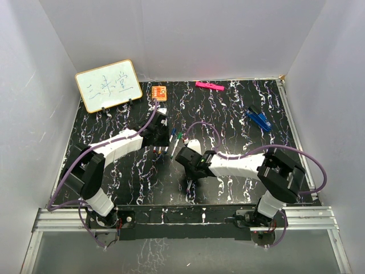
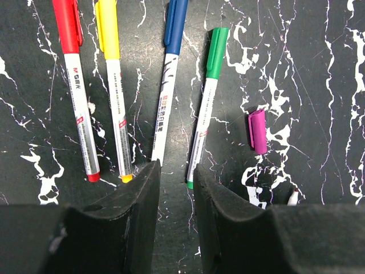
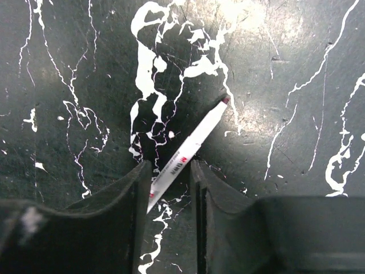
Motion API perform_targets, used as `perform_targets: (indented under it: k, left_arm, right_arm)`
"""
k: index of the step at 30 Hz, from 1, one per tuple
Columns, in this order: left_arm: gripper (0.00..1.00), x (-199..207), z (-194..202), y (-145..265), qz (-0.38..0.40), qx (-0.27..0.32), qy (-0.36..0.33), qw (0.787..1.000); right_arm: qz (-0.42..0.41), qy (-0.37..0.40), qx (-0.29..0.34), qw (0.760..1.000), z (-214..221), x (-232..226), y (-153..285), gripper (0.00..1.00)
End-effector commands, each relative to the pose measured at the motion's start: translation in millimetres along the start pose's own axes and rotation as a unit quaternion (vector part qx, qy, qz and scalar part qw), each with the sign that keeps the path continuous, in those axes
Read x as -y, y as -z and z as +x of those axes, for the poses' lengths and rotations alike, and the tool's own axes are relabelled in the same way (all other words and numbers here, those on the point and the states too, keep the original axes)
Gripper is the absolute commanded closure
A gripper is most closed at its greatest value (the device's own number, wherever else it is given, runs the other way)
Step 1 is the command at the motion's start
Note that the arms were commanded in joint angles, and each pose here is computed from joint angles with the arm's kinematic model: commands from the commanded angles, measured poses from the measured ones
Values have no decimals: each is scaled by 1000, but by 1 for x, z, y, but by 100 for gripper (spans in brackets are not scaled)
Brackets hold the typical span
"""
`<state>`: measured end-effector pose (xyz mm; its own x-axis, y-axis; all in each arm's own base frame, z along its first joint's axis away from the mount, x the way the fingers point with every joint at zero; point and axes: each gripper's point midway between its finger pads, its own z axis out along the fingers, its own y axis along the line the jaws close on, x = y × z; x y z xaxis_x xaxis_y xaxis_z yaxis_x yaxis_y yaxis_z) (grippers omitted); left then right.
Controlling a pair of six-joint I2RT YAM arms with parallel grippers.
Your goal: Insert the pens into the pen caps
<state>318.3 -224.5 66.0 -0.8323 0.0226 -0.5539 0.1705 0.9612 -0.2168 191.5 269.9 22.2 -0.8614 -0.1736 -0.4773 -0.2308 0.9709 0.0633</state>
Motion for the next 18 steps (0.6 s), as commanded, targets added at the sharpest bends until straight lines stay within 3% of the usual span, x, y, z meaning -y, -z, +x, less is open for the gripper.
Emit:
perform_targets:
  k: [1,8,13,18]
  left_arm:
    - [71,-1,-10,17,-1,20,-3,1000]
    - [71,-1,-10,15,-2,19,-5,1000]
    - [71,1,-10,16,4,19,-4,1000]
    - [71,8,-12,19,30,31,-11,999]
  right_arm:
    - [-15,7,-25,1000,5,-9,3,74]
    - [-9,18,-42,999,14,-8,-7,100]
    - [10,1,-4,1000,-5,-2,2,100]
    - [7,-60,104,993,-56,9,40,100]
